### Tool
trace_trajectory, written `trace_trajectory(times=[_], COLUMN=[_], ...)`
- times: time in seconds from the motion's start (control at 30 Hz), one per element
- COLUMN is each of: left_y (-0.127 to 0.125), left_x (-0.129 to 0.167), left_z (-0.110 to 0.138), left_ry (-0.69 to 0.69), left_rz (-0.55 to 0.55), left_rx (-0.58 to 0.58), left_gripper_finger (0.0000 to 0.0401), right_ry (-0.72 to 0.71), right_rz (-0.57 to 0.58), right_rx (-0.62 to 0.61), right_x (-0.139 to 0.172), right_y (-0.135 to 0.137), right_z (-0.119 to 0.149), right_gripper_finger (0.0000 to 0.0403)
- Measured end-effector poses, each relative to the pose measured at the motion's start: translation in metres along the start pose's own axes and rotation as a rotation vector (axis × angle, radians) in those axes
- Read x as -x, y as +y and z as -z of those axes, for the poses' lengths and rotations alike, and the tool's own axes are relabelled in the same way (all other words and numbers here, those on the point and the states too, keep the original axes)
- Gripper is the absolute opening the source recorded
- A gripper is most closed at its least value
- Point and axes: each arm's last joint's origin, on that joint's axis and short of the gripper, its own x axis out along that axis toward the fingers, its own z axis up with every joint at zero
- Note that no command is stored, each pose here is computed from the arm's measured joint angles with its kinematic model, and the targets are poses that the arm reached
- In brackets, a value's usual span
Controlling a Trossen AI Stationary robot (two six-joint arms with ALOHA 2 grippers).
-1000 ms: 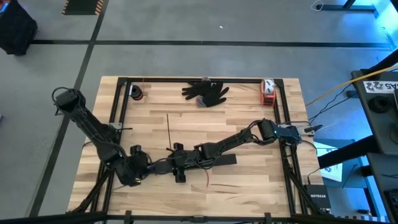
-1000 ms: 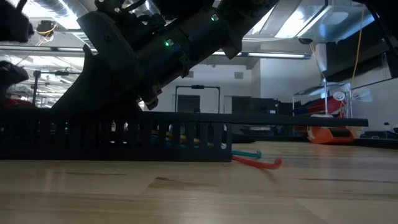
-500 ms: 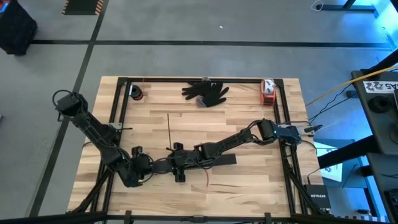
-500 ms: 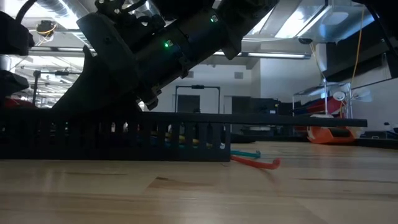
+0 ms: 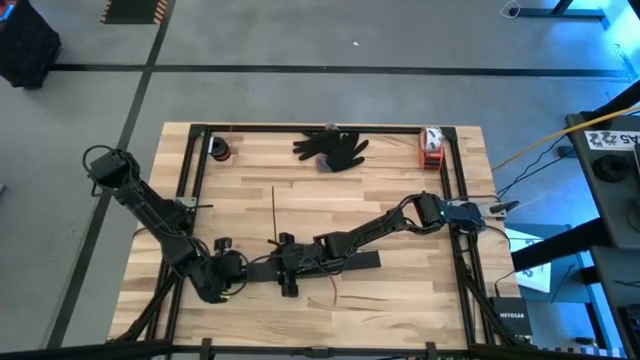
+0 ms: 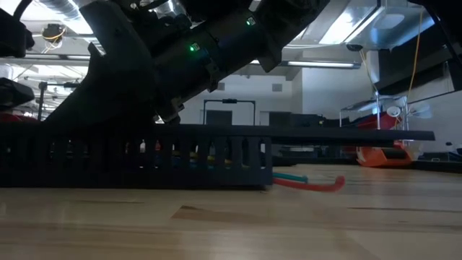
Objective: Ziptie cables
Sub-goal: Close the black cable duct lid
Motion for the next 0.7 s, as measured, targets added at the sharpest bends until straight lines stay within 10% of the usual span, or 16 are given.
trace_trajectory(times=[0.47, 0.7], left_y=[-0.0040, -0.0051], left_x=[-0.0005, 0.0005], left_z=[0.0001, -0.0035], left_ry=[-0.016, 0.027], left_rz=[0.022, 0.072], left_rx=[0.015, 0.052], left_gripper_finger=[0.0182, 0.0250], right_ry=[0.074, 0.075], right_rz=[-0.048, -0.046], right_rx=[-0.017, -0.010], right_x=[0.0033, 0.0033], right_y=[0.0029, 0.0027], right_z=[0.0013, 0.0015], right_gripper_finger=[0.0227, 0.0227])
